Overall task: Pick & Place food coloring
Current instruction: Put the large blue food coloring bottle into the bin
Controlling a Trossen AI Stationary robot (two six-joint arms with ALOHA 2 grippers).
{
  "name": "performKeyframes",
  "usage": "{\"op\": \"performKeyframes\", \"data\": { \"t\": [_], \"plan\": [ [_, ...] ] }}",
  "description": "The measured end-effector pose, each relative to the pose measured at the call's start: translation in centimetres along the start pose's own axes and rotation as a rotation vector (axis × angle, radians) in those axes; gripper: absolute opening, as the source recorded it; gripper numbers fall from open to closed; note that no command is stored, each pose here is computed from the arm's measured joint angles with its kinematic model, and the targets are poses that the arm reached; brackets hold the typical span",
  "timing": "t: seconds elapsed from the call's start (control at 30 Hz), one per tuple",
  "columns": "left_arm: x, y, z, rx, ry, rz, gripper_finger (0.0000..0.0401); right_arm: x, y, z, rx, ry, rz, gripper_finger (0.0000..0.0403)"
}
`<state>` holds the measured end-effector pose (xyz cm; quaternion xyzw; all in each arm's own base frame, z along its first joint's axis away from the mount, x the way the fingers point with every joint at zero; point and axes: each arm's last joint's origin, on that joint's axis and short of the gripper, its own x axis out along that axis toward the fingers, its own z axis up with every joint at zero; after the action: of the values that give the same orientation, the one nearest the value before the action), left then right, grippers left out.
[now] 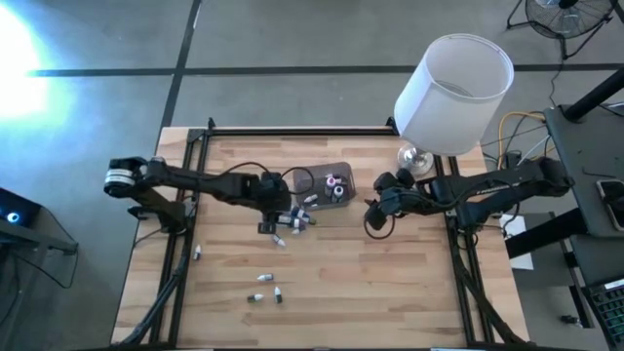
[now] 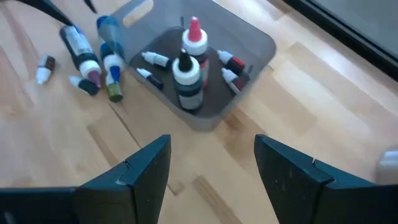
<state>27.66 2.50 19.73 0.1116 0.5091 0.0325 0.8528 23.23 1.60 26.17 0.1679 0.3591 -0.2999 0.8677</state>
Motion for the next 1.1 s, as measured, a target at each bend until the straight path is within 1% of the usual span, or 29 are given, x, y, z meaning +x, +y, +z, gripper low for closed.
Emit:
{"op": "performKeyframes", "data": {
  "t": [0.07,0.23,0.4,0.5,0.6,0.7,0.77,0.87,0.97,1.1],
  "plan": [
    [0.7,0.2,-0.2,0.029,-0.005,0.008,0.0147,0.4,0.3,0.0,0.000,-0.003,0.004,0.0224],
    [2.4,0.8,-0.3,0.019,0.014,0.016,0.0147,1.2,1.0,0.1,0.009,-0.016,0.016,0.0224],
    [4.1,0.6,-0.7,0.036,0.069,0.000,0.0147,1.7,1.3,0.0,0.005,0.004,0.029,0.0224],
    [4.4,0.5,-0.7,0.031,0.078,-0.002,0.0147,1.7,1.3,0.0,0.008,0.001,0.031,0.0224],
    [4.0,0.0,-0.6,-0.001,0.070,-0.015,0.0147,1.8,1.4,0.1,0.012,-0.006,0.039,0.0224],
    [3.6,-0.9,-0.5,-0.022,0.062,-0.070,0.0147,1.7,1.5,0.2,0.019,-0.015,0.049,0.0224],
    [3.3,-1.8,-0.5,-0.022,0.069,-0.103,0.0147,1.8,1.6,0.3,0.020,-0.024,0.056,0.0224],
    [3.1,-3.2,-0.3,-0.023,0.067,-0.113,0.0147,1.8,1.6,0.3,0.019,-0.021,0.060,0.0224],
    [2.9,-4.2,-0.1,-0.043,0.069,-0.102,0.0147,1.8,1.9,0.4,0.030,-0.020,0.100,0.0224],
    [2.7,-4.8,0.0,-0.114,0.069,-0.100,0.0147,1.7,2.7,0.9,0.054,-0.029,0.235,0.0224]
  ]
}}
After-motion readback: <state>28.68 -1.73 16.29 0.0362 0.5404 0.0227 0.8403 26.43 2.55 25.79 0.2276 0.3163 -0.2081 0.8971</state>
